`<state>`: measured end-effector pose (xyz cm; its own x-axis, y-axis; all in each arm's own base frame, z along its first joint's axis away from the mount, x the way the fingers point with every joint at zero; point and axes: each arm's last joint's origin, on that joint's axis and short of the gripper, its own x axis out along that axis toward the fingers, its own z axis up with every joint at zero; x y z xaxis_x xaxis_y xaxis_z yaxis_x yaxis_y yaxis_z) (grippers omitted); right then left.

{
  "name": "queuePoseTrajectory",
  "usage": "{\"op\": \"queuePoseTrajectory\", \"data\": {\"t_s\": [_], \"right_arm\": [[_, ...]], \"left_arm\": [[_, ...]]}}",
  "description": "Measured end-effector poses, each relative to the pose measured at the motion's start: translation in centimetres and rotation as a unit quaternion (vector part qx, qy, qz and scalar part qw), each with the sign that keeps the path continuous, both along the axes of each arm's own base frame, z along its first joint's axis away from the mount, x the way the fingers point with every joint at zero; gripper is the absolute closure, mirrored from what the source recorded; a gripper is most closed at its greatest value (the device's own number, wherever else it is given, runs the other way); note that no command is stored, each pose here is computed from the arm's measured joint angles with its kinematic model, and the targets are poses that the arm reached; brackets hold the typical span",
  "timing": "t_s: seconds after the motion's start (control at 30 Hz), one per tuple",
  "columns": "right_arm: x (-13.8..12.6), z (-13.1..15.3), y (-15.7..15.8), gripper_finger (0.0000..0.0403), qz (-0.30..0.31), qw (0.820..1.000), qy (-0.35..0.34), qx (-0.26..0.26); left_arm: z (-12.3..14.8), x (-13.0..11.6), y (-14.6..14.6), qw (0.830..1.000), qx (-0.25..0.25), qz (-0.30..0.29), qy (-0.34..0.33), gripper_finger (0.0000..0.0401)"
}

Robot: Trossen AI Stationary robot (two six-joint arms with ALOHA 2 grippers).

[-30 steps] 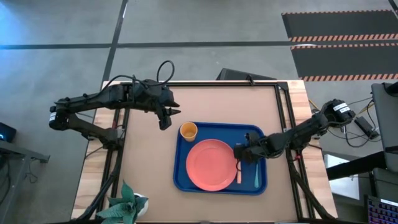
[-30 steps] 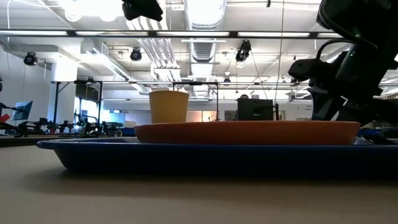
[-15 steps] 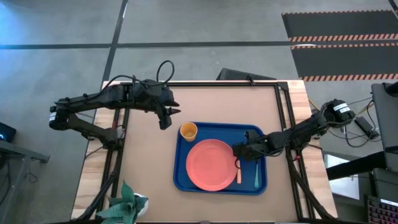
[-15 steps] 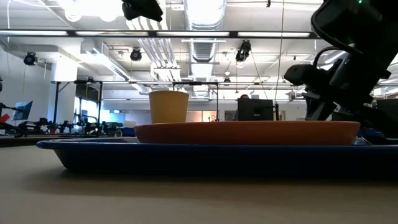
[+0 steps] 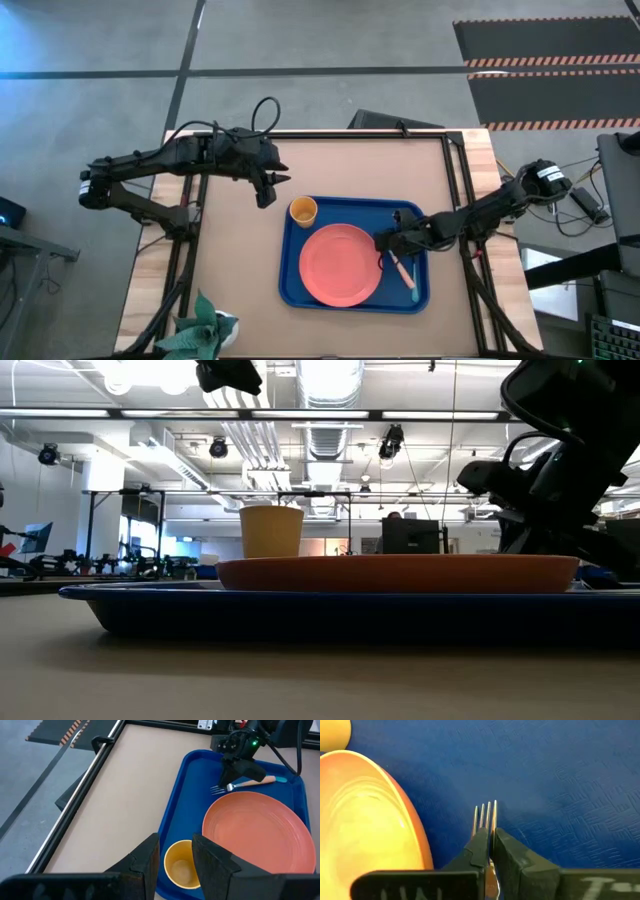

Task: Pick and place plate/cup/fork/spoon on tray
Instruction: Adjust the light orange fork on the blue tray

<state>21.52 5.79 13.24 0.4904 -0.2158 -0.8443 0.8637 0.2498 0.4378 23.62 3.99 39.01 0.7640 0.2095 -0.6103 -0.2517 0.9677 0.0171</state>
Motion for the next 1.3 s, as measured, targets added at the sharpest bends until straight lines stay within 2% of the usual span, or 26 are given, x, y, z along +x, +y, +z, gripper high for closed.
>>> {"op": "queuePoseTrajectory", "data": {"t_s": [0.37,0.6,0.77,0.87,1.03,1.17,1.3], "right_arm": [[0.7,1.2,0.2,0.0395,-0.012,1.000,0.007,0.001],[1.5,5.2,0.4,0.0395,-0.027,0.996,0.079,-0.030],[2.0,7.4,0.6,0.0395,-0.064,0.985,0.151,-0.045],[2.7,7.2,0.9,0.0395,-0.076,0.975,0.206,-0.040],[4.7,4.8,2.1,0.0395,-0.073,0.957,0.279,0.003],[6.5,3.8,3.0,0.0395,-0.070,0.952,0.298,0.004],[7.6,4.3,3.4,0.0395,-0.070,0.952,0.299,0.002]], "left_arm": [[0.0,0.0,0.0,1.000,0.000,0.000,0.000,0.0302],[0.0,0.0,0.1,1.000,0.006,0.006,0.001,0.0302],[0.0,0.0,0.1,1.000,0.009,0.010,0.001,0.0302],[0.0,-0.1,0.1,1.000,0.008,0.010,0.003,0.0302],[0.0,-0.1,0.1,1.000,0.011,0.008,0.004,0.0302],[0.0,-0.1,0.1,1.000,0.013,0.006,0.004,0.0302],[0.0,-0.1,0.1,1.000,0.021,0.000,0.007,0.0302]]}}
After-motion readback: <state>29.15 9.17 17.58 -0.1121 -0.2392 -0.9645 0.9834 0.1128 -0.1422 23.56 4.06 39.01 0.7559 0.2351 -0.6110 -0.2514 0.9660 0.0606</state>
